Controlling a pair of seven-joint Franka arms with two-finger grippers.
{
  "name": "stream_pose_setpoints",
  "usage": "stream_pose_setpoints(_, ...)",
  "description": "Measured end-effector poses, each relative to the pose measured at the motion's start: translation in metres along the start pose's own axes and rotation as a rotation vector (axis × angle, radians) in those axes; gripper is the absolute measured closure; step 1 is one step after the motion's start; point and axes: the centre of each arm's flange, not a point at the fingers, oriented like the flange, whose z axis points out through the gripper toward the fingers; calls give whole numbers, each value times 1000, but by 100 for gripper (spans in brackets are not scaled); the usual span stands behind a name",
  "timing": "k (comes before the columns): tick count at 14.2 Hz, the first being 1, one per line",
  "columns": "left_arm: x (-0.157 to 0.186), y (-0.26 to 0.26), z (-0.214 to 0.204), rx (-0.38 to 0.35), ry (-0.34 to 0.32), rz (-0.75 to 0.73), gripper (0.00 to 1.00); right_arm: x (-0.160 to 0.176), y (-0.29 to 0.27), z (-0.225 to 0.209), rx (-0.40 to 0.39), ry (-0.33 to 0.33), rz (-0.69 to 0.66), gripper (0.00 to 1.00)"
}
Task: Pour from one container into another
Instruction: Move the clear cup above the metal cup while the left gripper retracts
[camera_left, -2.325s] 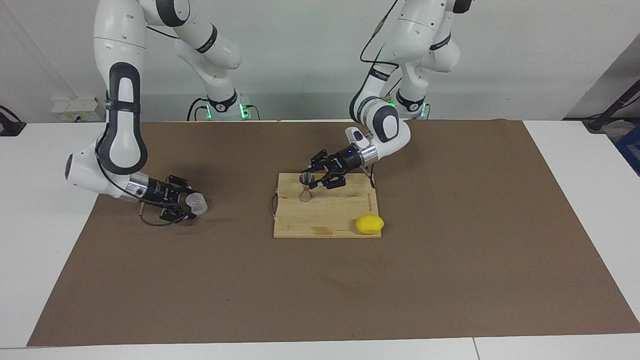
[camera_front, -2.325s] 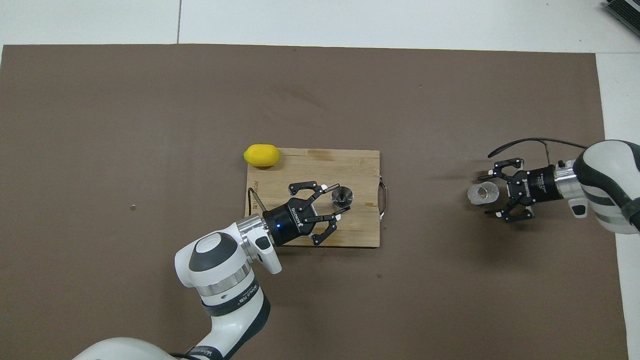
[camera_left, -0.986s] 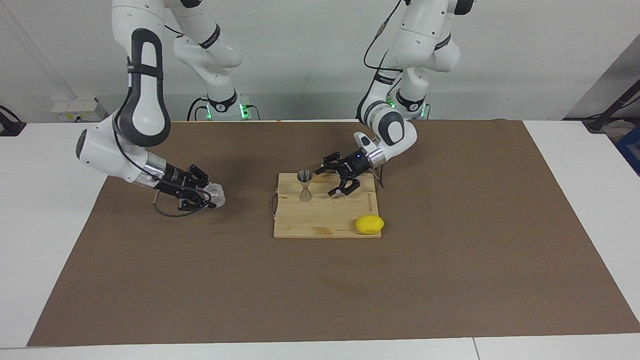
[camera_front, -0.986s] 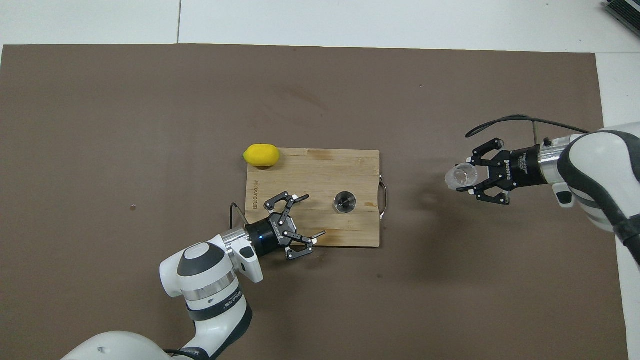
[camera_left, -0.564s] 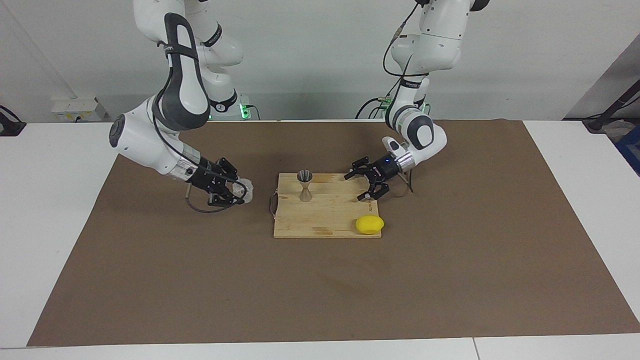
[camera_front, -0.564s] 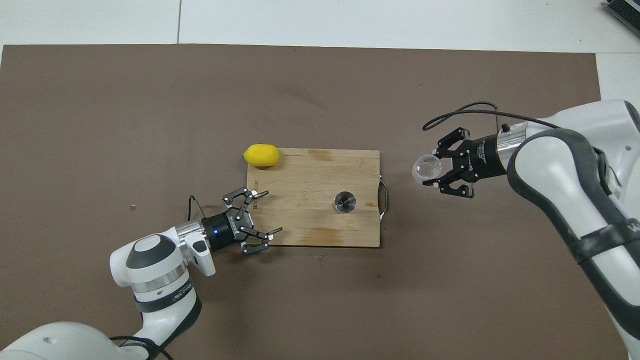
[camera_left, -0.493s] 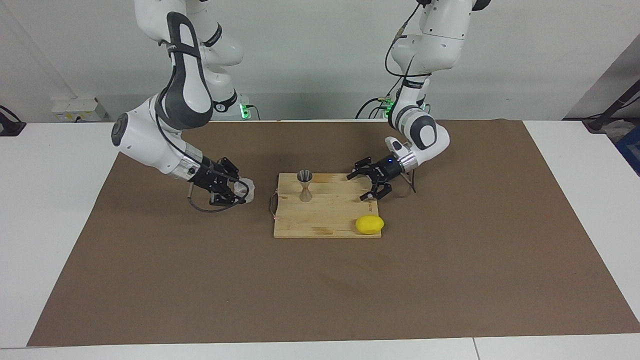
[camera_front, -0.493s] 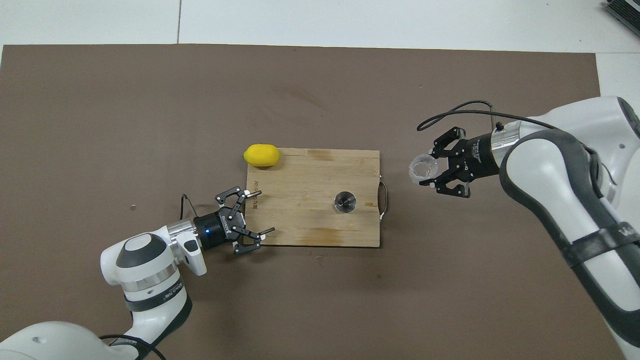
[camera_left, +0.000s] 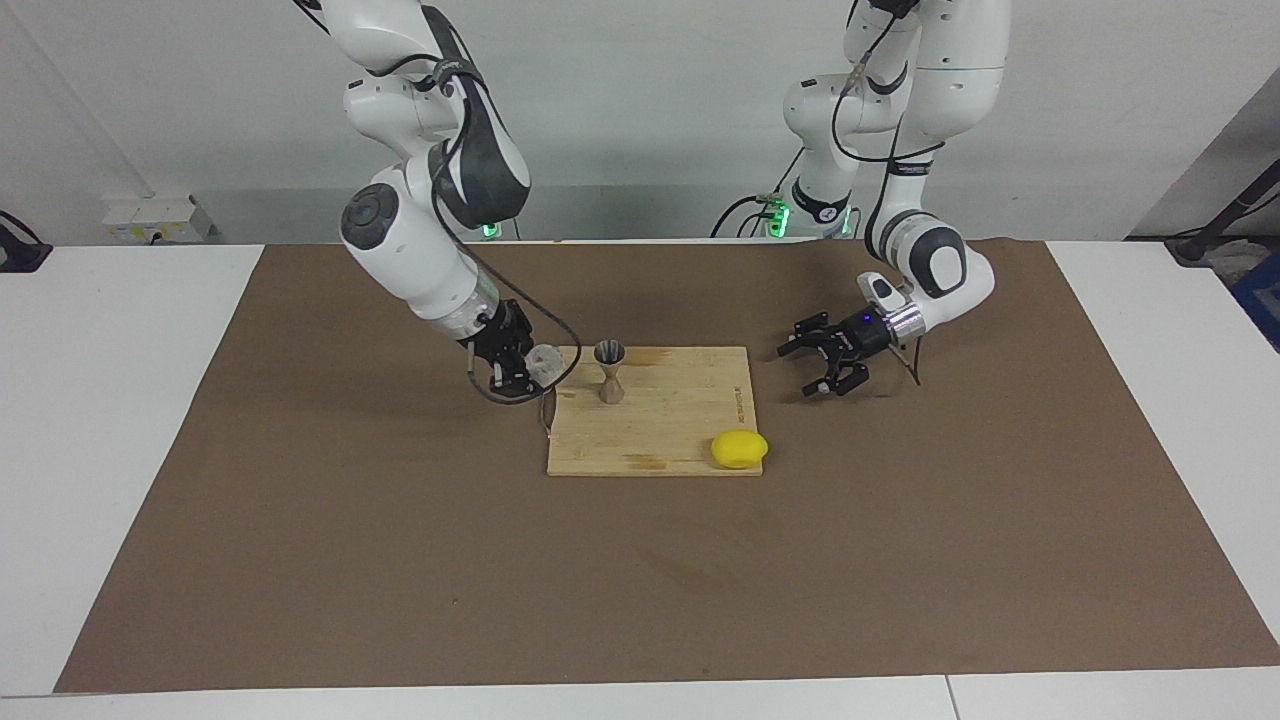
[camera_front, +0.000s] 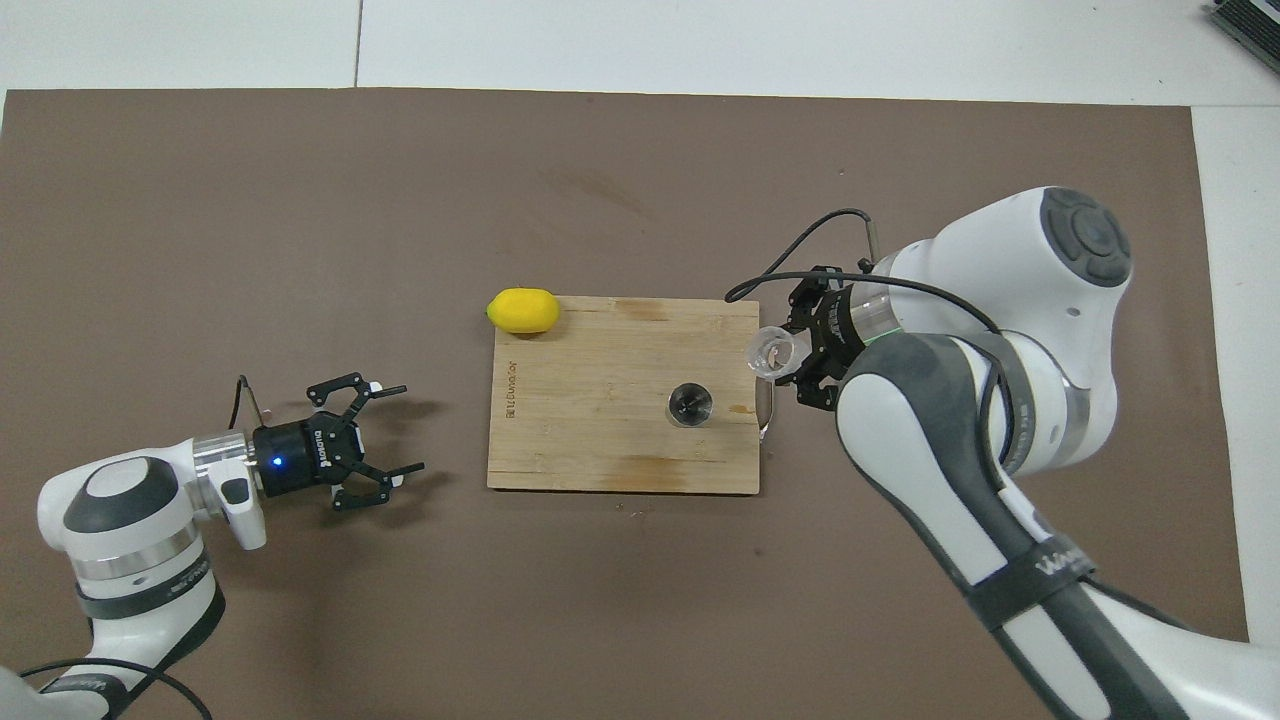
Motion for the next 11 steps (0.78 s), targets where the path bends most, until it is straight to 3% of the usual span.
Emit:
stream_pose_setpoints(4, 0, -36, -71, -68, -41, 121, 0, -38, 11, 6, 24, 128, -99, 50)
stream_pose_setpoints(11, 28, -99, -165, -227, -228, 328, 0, -74, 23, 11, 58, 269, -233, 50)
